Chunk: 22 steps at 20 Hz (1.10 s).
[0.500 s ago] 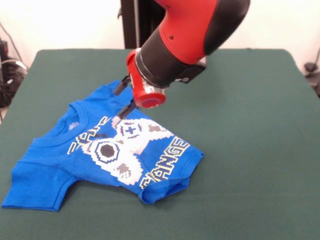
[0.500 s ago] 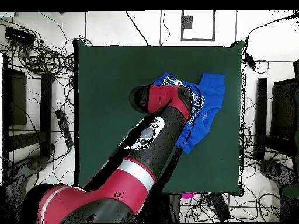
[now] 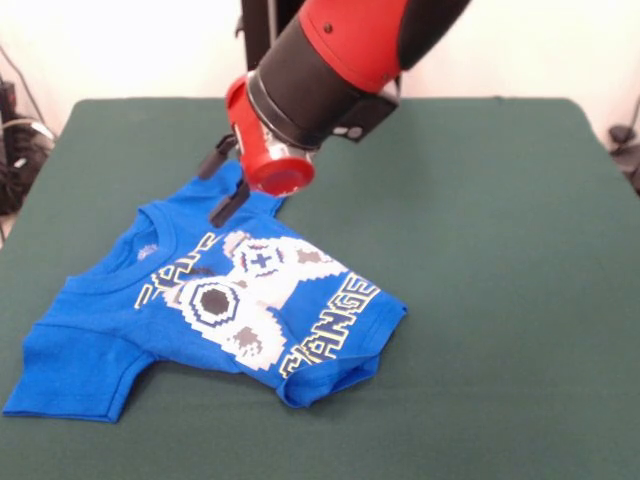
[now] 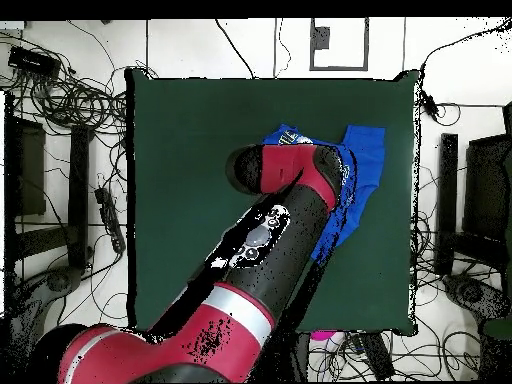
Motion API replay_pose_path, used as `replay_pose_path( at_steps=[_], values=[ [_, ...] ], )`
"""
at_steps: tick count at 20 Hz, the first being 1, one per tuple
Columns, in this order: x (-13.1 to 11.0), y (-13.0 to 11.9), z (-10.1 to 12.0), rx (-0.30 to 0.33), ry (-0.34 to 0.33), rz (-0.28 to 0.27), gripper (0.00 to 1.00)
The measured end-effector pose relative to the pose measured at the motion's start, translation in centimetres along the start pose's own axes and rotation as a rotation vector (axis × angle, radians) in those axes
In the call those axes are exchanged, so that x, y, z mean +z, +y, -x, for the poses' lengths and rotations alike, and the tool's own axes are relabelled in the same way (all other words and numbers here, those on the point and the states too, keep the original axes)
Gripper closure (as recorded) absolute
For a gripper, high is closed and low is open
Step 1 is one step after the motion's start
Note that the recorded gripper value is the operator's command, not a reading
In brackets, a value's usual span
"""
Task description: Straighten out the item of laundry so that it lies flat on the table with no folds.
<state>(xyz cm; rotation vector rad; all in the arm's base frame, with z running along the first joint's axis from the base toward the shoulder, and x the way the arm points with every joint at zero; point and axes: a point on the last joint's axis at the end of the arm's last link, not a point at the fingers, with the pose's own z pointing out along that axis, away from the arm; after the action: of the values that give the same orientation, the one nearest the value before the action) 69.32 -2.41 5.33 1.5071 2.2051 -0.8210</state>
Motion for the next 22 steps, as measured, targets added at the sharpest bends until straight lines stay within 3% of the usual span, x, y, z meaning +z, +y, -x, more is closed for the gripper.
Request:
replay_pose_path(
  at_steps=[6,15,22],
  values=[
    [-0.8,0.5,0.2,0.014,0.021,0.024,0.0],
    [0.0,1.4,-3.1,-0.012,0.076,0.033,0.0],
    [0.8,2.4,-5.6,-0.038,0.08,0.079,0.0]
  ],
)
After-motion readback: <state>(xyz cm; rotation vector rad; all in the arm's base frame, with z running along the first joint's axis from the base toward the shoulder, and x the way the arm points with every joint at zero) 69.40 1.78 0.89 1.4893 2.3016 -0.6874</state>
